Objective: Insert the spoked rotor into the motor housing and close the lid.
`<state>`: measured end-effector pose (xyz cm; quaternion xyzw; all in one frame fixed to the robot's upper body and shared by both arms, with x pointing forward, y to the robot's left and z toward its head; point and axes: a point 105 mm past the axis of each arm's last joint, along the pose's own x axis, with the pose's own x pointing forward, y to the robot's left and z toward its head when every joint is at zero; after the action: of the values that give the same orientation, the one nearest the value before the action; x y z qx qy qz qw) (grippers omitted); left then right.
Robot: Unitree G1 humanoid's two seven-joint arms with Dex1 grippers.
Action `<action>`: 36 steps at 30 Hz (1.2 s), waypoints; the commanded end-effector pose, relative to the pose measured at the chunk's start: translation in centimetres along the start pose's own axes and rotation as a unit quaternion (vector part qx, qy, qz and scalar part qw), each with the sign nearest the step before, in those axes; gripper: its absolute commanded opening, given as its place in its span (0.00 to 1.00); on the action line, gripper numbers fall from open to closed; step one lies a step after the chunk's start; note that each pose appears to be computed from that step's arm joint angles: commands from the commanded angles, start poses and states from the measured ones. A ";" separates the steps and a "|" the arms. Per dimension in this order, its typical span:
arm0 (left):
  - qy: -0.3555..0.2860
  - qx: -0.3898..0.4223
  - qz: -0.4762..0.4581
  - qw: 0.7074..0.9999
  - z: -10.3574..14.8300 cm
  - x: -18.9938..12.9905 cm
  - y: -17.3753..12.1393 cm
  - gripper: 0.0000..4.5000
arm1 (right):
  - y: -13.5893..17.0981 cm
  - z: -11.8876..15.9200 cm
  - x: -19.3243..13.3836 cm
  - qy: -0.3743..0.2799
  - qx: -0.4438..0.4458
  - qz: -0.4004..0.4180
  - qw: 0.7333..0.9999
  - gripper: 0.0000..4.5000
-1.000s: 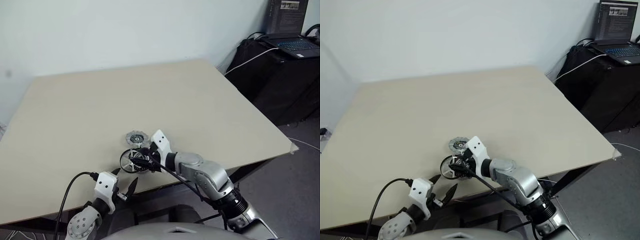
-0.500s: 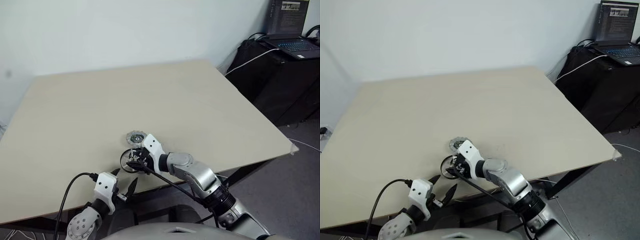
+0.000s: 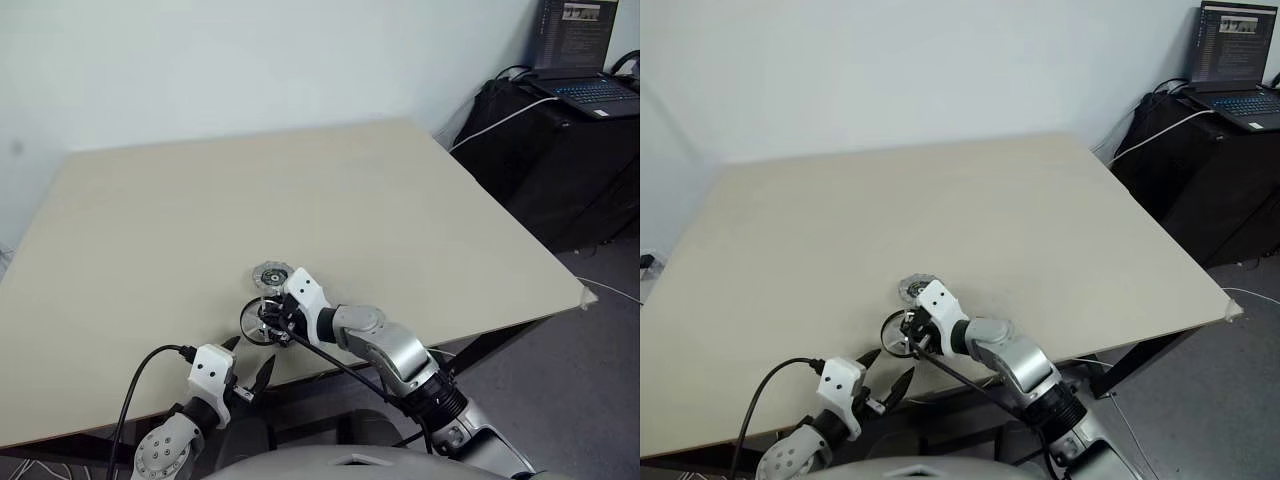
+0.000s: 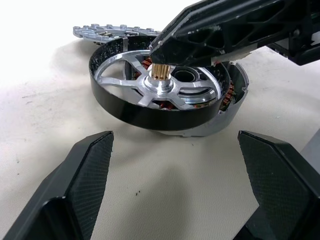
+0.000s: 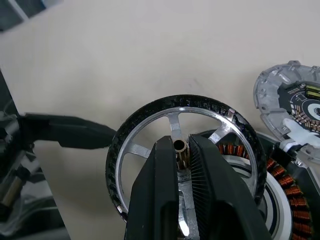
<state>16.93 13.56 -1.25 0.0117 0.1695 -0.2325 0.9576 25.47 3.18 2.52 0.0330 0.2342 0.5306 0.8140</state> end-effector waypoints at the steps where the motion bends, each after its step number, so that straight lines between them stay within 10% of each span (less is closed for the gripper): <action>1: -0.019 0.003 0.001 1.000 0.9 0.0 0.0 0.94 | 1.2 4.4 -1.2 -0.097 0.076 0.050 0.991 0.02; 9: -0.063 -0.024 0.001 0.998 2.8 0.2 0.0 0.94 | 0.2 9.2 -4.5 -0.260 0.307 0.097 0.910 0.02; 19: -0.185 -0.204 -0.007 0.961 8.3 0.3 0.7 0.94 | 0.1 7.8 -5.3 -0.244 0.330 0.087 0.908 0.02; 36: -0.231 -0.404 -0.094 0.880 10.2 0.6 -1.5 0.94 | -1.3 7.8 -5.5 -0.275 0.433 0.073 0.855 0.02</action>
<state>20.03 11.51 6.14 -0.4364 0.0557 -0.2001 0.8755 28.04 -2.61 8.74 0.5157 0.2307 0.3800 0.7324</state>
